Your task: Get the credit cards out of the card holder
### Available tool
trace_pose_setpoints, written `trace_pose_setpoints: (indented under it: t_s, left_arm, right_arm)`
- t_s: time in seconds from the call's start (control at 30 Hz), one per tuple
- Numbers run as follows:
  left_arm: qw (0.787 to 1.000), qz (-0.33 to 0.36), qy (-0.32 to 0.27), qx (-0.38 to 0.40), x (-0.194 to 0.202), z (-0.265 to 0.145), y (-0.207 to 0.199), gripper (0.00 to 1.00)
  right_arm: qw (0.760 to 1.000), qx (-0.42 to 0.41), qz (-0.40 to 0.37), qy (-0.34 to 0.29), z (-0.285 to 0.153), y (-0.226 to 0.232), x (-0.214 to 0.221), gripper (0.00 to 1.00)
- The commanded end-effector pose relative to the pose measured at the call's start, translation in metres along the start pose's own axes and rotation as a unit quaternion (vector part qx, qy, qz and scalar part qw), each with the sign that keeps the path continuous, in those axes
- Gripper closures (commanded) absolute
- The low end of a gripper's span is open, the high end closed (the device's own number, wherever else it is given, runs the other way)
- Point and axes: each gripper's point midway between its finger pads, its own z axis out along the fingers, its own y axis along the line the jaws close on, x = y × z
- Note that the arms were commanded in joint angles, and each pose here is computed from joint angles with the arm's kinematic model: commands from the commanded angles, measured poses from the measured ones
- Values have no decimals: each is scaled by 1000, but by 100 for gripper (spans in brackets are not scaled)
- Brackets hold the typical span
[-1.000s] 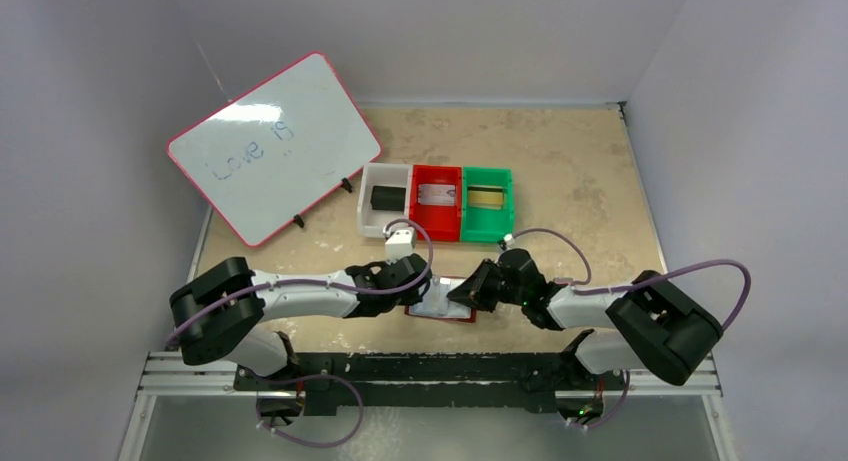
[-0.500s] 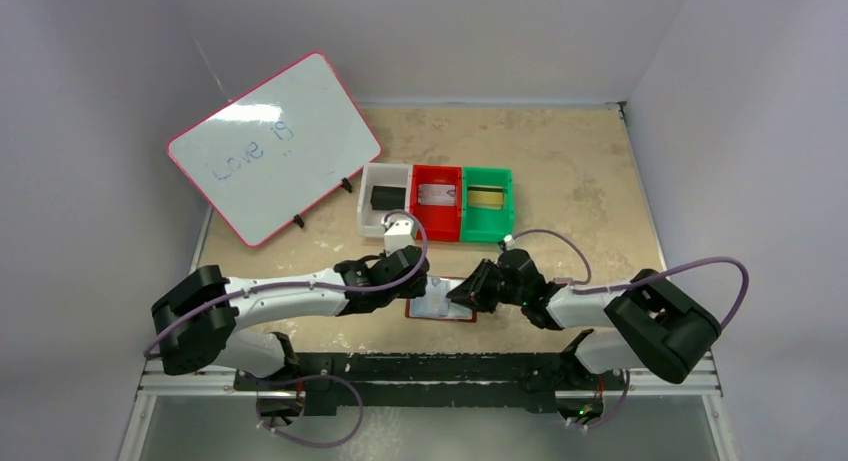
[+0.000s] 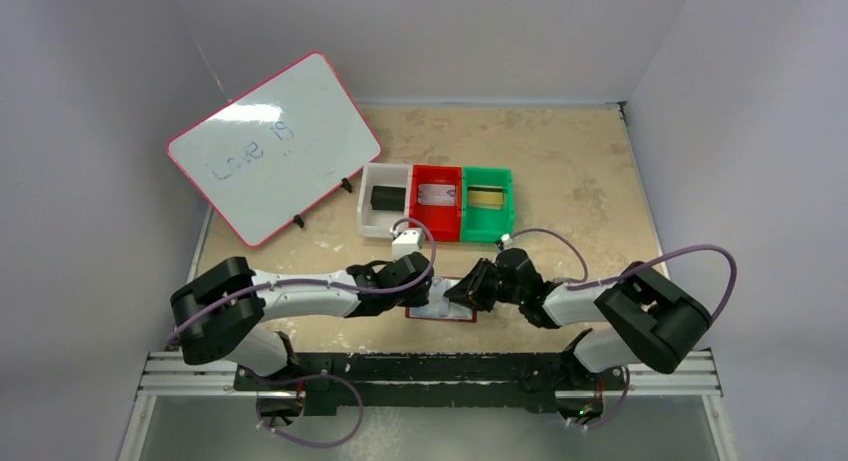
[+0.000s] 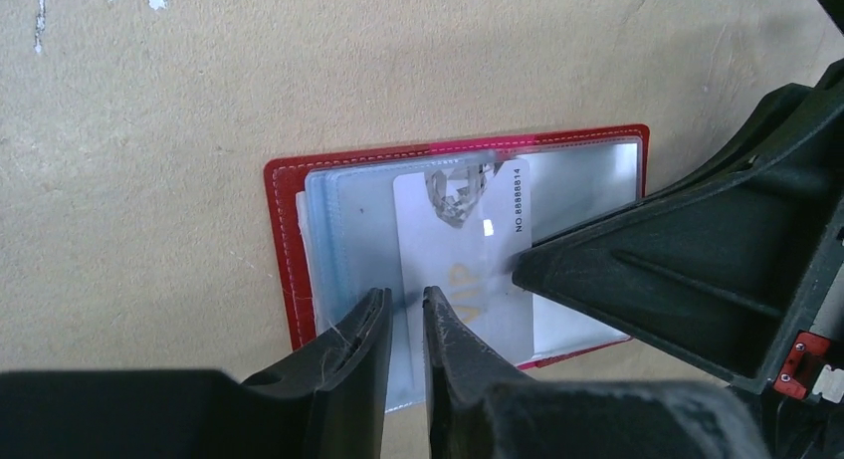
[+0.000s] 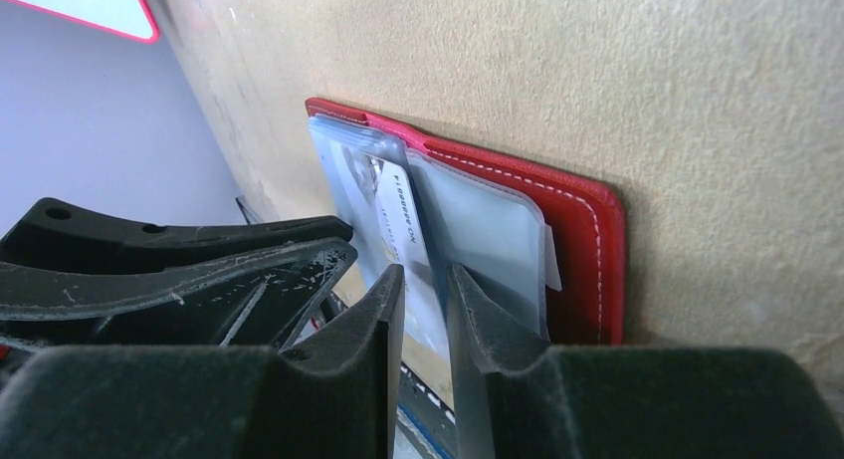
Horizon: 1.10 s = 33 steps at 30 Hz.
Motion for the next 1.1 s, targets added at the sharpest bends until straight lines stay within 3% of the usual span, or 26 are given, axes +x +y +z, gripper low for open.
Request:
trace_pose_setpoints:
  t_s: [0.0, 0.17, 0.3, 0.37, 0.67, 0.83, 0.9, 1.07]
  left_arm:
    - [999, 14, 14, -36, 16, 6, 18, 84]
    - [998, 21, 23, -60, 29, 9, 30, 88]
    - [998, 20, 24, -62, 33, 11, 31, 90]
    - [997, 21, 21, -65, 32, 10, 31, 90]
    - [998, 15, -2, -60, 15, 0, 24, 91]
    - [998, 27, 28, -45, 24, 3, 15, 91]
    - [998, 27, 41, -36, 31, 7, 11, 92]
    - [998, 18, 36, -49, 32, 8, 16, 93]
  right_arm:
    - [1000, -6, -6, -4, 4, 5, -5, 75]
    - [1000, -25, -6, 0, 5, 9, -4, 79]
    - [999, -41, -15, 0, 5, 15, -5, 96]
    - [999, -43, -15, -6, 3, 16, -6, 100]
    - [999, -28, -18, -17, -8, 8, -11, 100]
    - [999, -23, -15, -23, -17, 3, -10, 100]
    - [999, -34, -18, -30, -20, 6, -11, 95]
    - [999, -26, -35, -33, -21, 5, -13, 95]
